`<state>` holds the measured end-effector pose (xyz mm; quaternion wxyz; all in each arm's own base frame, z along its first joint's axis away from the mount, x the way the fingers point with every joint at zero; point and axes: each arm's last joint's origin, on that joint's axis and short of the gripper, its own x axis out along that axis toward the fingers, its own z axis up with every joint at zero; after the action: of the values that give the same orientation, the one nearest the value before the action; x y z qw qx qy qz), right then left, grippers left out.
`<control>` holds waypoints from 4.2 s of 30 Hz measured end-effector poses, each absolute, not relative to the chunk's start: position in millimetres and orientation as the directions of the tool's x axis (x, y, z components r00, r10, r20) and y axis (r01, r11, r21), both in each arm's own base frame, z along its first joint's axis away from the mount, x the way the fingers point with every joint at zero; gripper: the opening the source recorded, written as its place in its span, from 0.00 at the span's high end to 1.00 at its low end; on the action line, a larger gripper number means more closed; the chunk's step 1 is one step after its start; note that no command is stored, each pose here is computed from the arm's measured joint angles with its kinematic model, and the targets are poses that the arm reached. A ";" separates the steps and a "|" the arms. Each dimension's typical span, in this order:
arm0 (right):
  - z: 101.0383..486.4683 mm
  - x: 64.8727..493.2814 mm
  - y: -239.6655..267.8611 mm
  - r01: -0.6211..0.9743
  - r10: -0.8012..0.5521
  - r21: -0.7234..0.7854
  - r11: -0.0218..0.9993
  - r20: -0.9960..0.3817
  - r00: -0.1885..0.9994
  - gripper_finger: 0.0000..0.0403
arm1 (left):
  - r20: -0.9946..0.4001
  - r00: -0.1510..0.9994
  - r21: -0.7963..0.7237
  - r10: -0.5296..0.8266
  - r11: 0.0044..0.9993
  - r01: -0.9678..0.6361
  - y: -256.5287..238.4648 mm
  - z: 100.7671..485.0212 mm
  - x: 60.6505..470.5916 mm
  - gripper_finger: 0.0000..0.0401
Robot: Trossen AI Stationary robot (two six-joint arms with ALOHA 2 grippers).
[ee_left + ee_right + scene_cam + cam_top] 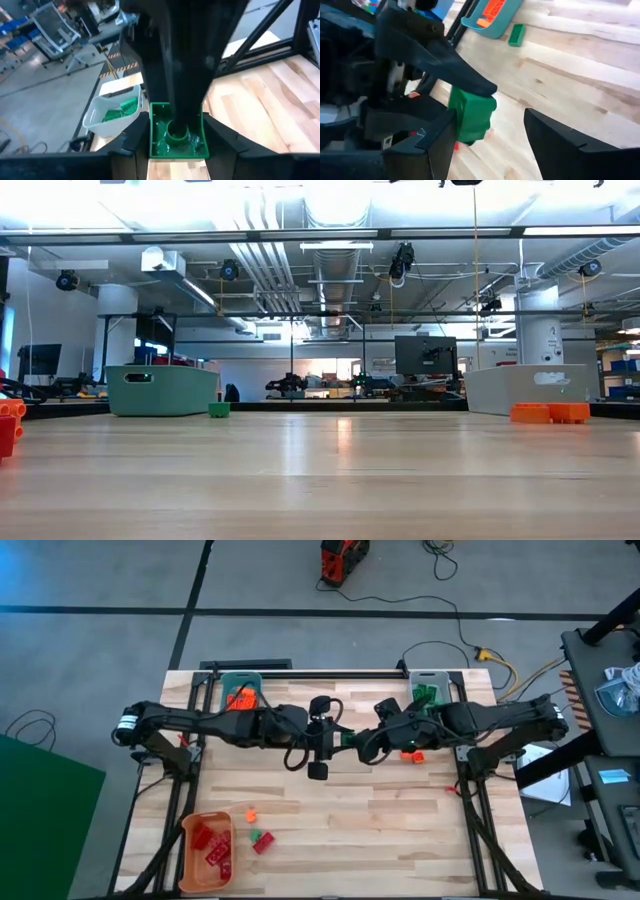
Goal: Sort blocks
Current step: Put the bottom right green game piece into the gray bin, then put the middle left orange game piece into the blue bin
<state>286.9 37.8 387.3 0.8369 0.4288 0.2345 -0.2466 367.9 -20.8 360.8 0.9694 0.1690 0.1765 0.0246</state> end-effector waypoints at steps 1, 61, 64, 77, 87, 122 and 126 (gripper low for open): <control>387.6 286.1 37.2 0.616 -0.214 0.600 0.511 -0.605 0.767 0.45 | -0.339 0.934 0.335 0.108 0.942 0.012 -20.4 360.1 367.9 0.70; 352.1 170.9 -203.3 0.970 -0.219 0.005 0.245 -0.974 0.060 0.78 | -0.666 0.736 0.021 0.125 0.989 -0.150 -18.3 329.6 345.9 0.36; 337.7 162.1 -228.3 0.974 -0.200 -0.022 0.226 -0.979 0.025 0.78 | -0.678 0.725 0.008 0.126 0.986 -0.164 -18.2 328.5 344.7 0.36; 252.6 134.6 -276.8 0.977 -0.073 0.094 0.193 -0.991 0.110 0.78 | -0.724 0.677 -0.059 0.127 0.968 -0.244 -19.2 334.3 327.6 0.36; 251.9 132.0 -265.6 0.978 -0.138 0.100 0.184 -0.982 0.126 0.78 | -0.681 0.704 -0.038 0.201 0.950 -0.308 -16.0 352.3 311.4 0.36; 298.9 165.0 -211.3 0.931 -0.231 0.136 0.339 -0.947 0.222 0.45 | -0.670 0.733 -0.140 0.118 0.949 -0.281 -20.4 369.7 289.5 0.36; 321.0 185.1 -175.7 0.858 -0.280 0.179 0.481 -0.896 0.344 0.47 | -0.715 0.699 -0.236 0.014 0.936 -0.260 -23.8 370.0 279.3 0.36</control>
<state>185.1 -175.7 321.0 0.7469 0.3378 0.4276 -0.3811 279.3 -23.8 370.0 0.9074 -0.1617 0.3804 0.0755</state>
